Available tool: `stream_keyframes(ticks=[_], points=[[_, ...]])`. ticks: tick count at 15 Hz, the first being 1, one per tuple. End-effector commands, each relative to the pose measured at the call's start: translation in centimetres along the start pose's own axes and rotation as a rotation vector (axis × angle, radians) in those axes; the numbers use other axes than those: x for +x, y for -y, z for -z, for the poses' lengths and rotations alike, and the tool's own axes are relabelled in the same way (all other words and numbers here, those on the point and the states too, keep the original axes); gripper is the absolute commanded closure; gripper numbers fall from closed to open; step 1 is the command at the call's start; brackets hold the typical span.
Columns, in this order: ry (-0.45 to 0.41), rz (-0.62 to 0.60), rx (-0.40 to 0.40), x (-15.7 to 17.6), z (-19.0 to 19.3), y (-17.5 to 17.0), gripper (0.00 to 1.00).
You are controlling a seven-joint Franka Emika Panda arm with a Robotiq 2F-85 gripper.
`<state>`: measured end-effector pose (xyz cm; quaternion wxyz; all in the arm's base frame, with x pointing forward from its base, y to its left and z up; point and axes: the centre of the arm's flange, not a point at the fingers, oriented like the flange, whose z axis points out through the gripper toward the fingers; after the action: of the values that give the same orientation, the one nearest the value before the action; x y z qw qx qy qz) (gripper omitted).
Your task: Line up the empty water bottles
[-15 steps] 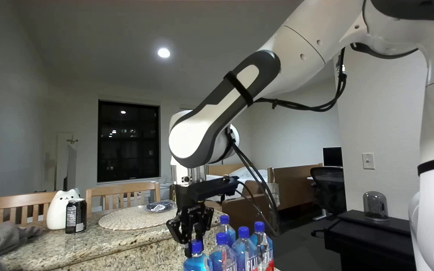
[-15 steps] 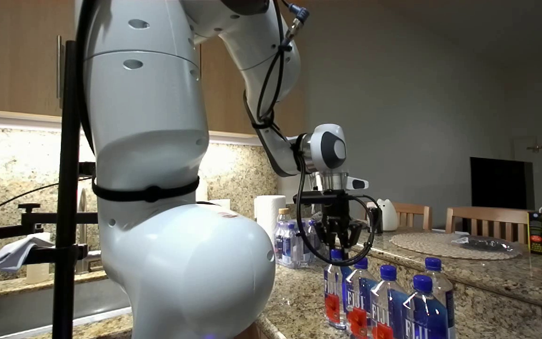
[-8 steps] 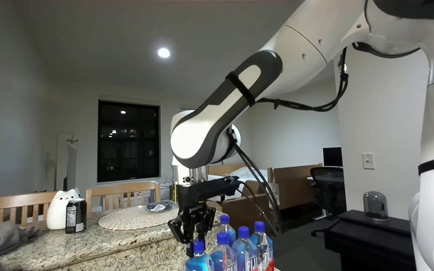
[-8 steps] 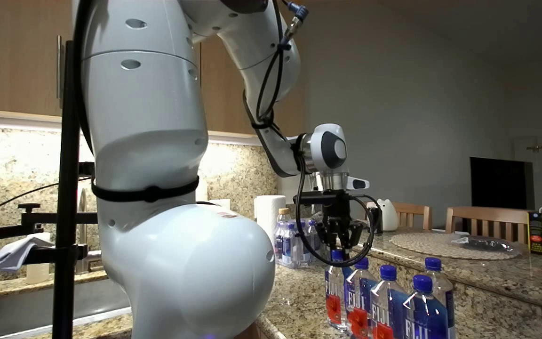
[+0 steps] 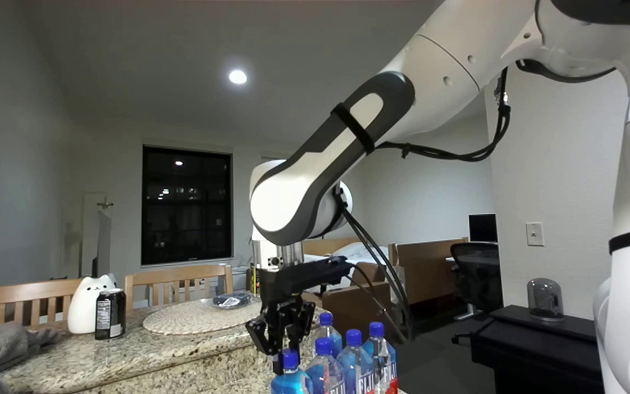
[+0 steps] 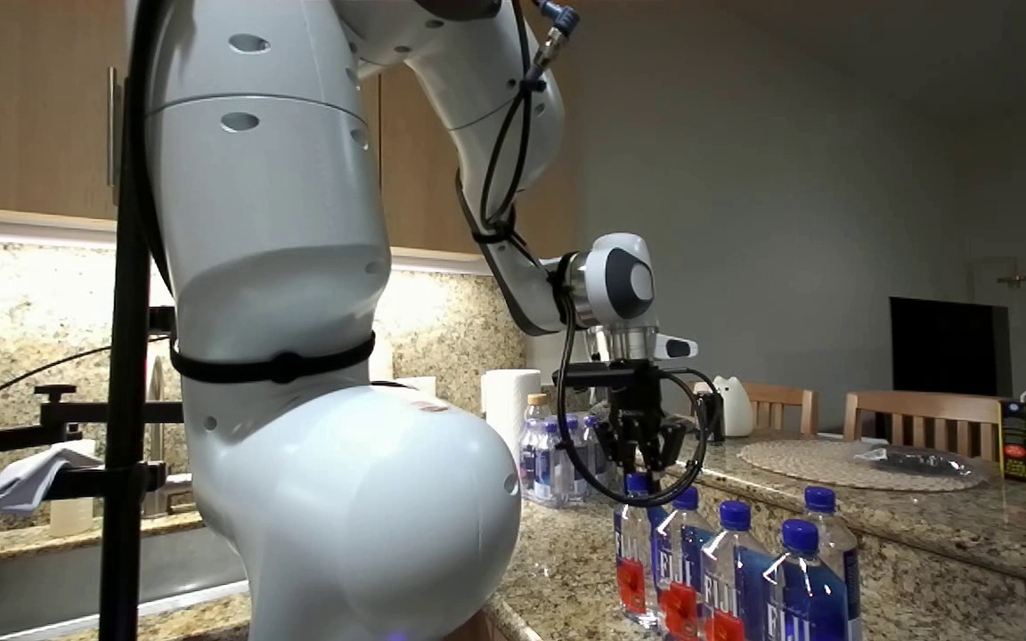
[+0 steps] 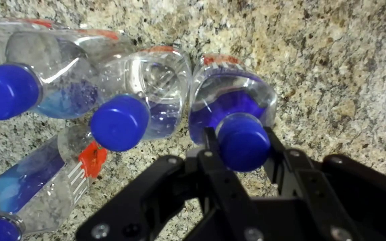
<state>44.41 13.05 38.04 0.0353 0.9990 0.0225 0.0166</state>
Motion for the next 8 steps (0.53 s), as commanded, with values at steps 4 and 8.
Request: stream_keyframes(ticks=[4, 8], points=[[-0.004, -0.009, -0.018, -1.09, -0.54, -0.75, 0.63], [-0.023, 0.001, -0.005, -0.16, -0.06, -0.43, 0.3]])
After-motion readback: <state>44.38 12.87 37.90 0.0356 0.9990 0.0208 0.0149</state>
